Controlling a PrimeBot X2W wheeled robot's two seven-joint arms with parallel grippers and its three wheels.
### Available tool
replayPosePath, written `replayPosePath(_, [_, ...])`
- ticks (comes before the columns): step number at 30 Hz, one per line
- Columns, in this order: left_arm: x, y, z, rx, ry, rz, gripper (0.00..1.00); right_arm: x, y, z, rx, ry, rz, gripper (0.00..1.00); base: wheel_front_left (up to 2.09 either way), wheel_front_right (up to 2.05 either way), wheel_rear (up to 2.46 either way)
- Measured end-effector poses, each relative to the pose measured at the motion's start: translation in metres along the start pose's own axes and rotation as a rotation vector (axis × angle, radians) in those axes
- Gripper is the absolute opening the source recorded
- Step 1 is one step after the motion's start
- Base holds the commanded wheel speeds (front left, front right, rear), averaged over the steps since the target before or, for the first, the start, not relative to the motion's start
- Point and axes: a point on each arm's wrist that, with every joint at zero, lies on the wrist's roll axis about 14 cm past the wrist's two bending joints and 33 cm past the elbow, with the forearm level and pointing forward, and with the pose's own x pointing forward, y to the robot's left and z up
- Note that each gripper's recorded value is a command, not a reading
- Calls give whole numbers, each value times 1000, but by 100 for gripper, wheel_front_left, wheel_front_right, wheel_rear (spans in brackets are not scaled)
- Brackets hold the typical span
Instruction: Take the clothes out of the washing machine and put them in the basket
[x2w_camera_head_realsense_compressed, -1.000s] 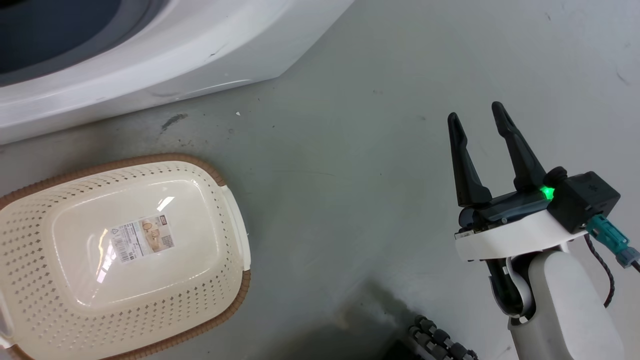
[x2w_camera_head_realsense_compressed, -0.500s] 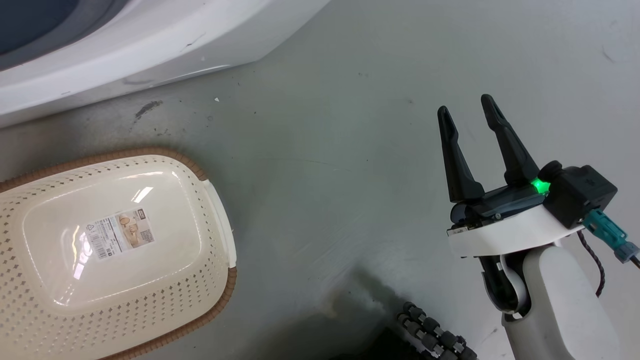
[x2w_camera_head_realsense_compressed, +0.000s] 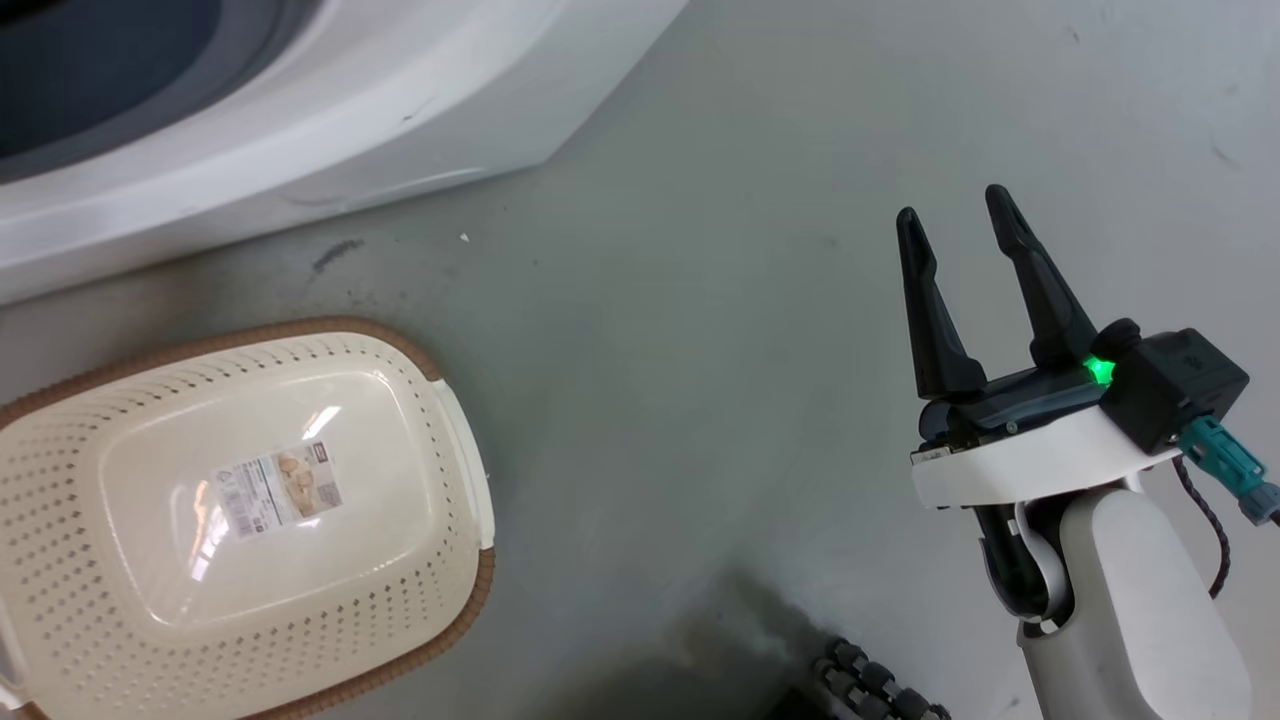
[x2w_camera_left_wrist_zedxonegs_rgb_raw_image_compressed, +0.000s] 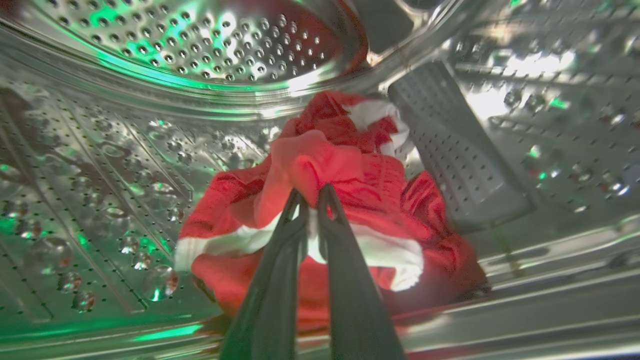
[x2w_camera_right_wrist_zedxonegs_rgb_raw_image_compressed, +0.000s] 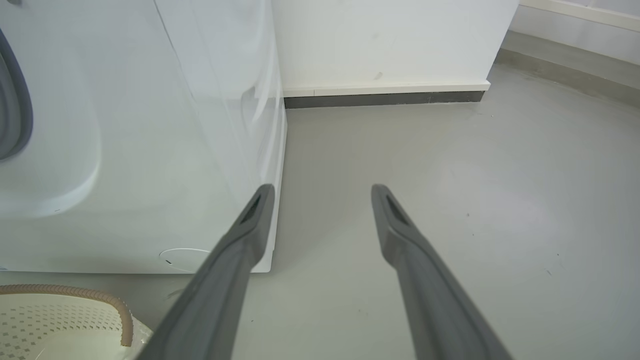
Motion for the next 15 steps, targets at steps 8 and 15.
replayPosePath(8, [-34, -8, 21, -97, -181, -17, 0, -14, -2, 27, -11, -64, -9, 100, 0, 0, 0])
replayPosePath(15, [-80, -5, 36, -194, -323, -16, 0, -37, -1, 46, -20, -107, -12, 100, 0, 0, 0])
